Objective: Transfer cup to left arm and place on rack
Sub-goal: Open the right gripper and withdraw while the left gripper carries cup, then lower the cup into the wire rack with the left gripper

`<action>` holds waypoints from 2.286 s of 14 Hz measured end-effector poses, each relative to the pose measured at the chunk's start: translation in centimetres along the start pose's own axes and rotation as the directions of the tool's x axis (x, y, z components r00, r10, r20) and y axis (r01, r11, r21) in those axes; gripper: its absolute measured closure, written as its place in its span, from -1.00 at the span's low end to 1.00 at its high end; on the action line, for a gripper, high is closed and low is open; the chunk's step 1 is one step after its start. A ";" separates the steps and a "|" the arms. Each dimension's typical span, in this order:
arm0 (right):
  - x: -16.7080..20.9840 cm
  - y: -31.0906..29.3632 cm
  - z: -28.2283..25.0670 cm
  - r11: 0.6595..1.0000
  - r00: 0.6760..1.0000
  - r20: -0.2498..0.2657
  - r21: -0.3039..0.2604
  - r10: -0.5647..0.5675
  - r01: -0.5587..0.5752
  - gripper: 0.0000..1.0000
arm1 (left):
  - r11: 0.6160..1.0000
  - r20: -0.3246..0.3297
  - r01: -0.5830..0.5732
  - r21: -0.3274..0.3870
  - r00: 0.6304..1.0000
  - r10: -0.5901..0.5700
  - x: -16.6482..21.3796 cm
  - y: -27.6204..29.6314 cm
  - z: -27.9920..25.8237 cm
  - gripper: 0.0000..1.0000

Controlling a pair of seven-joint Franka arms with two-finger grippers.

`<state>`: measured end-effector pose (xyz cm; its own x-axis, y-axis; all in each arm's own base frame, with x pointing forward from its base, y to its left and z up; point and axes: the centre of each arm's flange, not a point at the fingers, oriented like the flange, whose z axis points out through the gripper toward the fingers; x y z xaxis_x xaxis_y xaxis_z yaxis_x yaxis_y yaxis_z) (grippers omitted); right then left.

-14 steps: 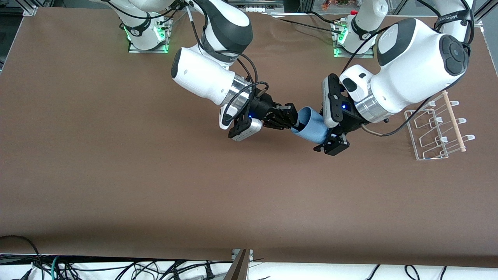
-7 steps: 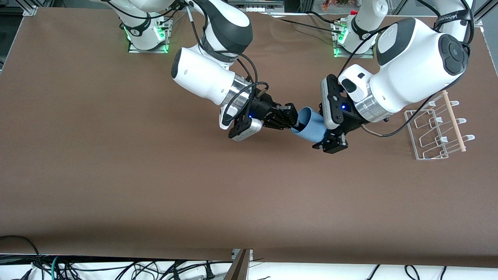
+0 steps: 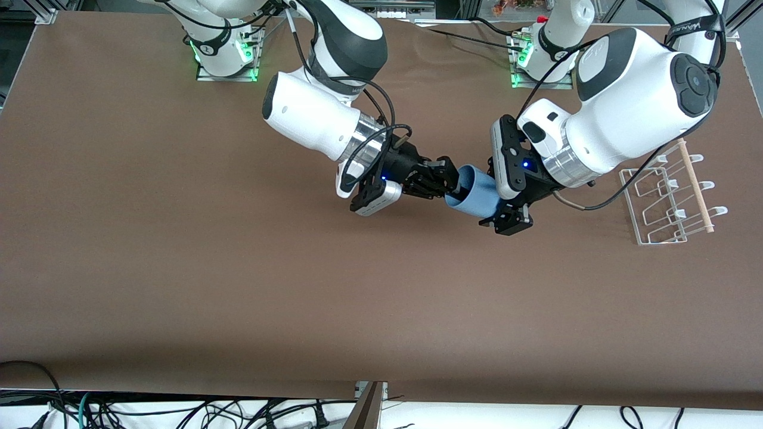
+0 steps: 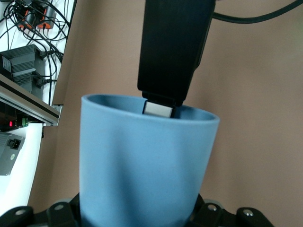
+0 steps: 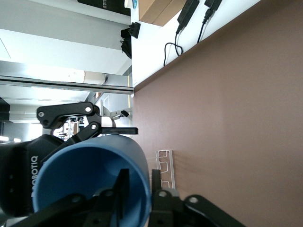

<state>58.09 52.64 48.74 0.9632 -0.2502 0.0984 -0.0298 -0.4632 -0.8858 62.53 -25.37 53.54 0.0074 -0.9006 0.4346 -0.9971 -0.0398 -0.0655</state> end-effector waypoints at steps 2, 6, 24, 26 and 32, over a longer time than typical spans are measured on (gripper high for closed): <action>0.0 -0.8 -0.5 1.000 1.000 -0.005 0.012 -0.009 0.009 -0.05 | 1.000 0.009 0.015 -0.014 1.000 -0.015 -0.8 -0.1 -0.1 -0.48; 0.1 -2.1 -1.6 0.999 1.000 -0.017 0.027 -0.021 0.022 -0.85 | 0.994 0.067 0.098 -0.056 0.993 -0.094 -6.1 -1.5 -2.5 -0.48; 15.3 12.6 -24.8 0.637 0.950 0.298 -0.716 -0.093 0.287 -1.00 | 0.960 0.971 0.249 -0.126 0.231 0.067 -37.5 0.6 -5.0 -0.48; 17.3 15.1 -29.5 0.576 0.933 0.349 -0.748 -0.084 0.331 -1.00 | 0.952 0.981 0.257 -0.168 0.139 0.136 -39.6 1.9 -3.3 -0.48; 18.3 16.4 -39.8 0.435 0.905 0.424 -0.811 -0.021 0.390 -1.00 | 0.974 0.975 0.164 -0.154 -0.134 0.177 -40.5 5.4 2.3 -0.48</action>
<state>64.57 6.57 54.05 0.9860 0.1440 -0.0843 0.1463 -0.9890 0.0208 57.01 9.91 33.53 -0.1033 -0.3081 -0.9457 -0.9819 -0.1199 0.1463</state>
